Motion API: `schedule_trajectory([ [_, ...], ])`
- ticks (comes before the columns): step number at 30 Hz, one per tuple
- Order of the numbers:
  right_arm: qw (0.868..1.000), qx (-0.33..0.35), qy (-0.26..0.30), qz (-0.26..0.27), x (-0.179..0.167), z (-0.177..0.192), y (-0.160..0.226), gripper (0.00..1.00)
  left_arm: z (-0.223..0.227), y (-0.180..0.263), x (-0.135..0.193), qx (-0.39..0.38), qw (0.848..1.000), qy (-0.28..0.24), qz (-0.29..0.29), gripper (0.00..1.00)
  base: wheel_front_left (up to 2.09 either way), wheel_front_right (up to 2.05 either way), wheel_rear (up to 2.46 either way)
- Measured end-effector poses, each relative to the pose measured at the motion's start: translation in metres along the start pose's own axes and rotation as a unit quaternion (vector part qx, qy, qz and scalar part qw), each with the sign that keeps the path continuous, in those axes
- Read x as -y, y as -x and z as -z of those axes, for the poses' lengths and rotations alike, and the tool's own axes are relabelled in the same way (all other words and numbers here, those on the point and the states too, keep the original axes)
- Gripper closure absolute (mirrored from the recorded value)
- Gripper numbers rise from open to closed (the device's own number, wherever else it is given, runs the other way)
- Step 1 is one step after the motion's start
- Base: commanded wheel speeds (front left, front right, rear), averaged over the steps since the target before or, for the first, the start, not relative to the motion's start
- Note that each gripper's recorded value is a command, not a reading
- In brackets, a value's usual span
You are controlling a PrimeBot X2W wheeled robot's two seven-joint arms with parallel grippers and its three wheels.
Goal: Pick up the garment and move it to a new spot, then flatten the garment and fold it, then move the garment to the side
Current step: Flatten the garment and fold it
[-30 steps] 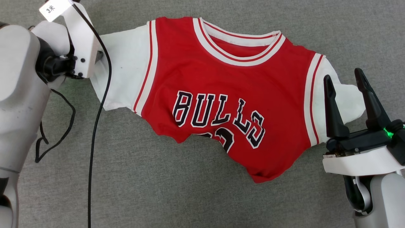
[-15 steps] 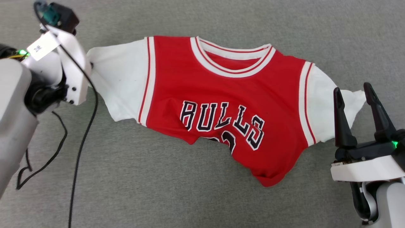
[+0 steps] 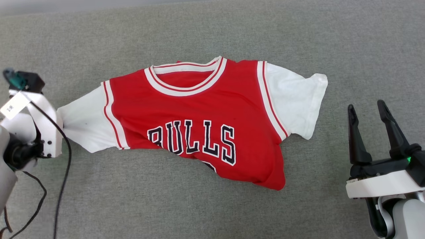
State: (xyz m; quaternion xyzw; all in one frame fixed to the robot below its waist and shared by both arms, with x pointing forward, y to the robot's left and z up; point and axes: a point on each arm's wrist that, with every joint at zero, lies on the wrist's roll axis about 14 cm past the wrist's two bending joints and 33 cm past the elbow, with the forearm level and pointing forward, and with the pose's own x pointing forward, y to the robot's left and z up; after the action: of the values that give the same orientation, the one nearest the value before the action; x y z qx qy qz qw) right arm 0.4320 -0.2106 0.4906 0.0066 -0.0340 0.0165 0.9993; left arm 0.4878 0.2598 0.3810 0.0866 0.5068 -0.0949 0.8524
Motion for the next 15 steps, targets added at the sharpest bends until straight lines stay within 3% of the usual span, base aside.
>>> schedule_trajectory([
  [4,1.000,-0.005,0.002,0.005,0.004,0.002,0.004,0.00,0.009,-0.007,0.006,0.002,1.000,0.021,0.007,1.00,0.00,0.00,0.00],
  [5,1.000,-0.005,0.002,0.006,0.005,0.001,0.004,0.00,0.009,-0.007,0.007,0.010,1.000,0.025,0.007,0.77,0.00,0.00,0.00],
  [6,1.000,-0.006,0.002,0.007,0.006,0.001,0.006,0.00,0.006,-0.007,0.009,0.023,0.999,0.025,0.007,0.00,0.00,0.00,0.00],
  [12,1.000,0.016,0.019,0.005,0.013,-0.017,0.007,0.00,-0.018,0.005,0.017,0.138,0.990,0.014,-0.005,0.00,0.00,0.00,0.00],
  [15,0.999,0.035,0.033,0.002,0.018,-0.033,0.006,0.00,-0.040,0.027,0.011,0.231,0.973,0.011,-0.030,0.00,0.00,0.00,0.00],
])
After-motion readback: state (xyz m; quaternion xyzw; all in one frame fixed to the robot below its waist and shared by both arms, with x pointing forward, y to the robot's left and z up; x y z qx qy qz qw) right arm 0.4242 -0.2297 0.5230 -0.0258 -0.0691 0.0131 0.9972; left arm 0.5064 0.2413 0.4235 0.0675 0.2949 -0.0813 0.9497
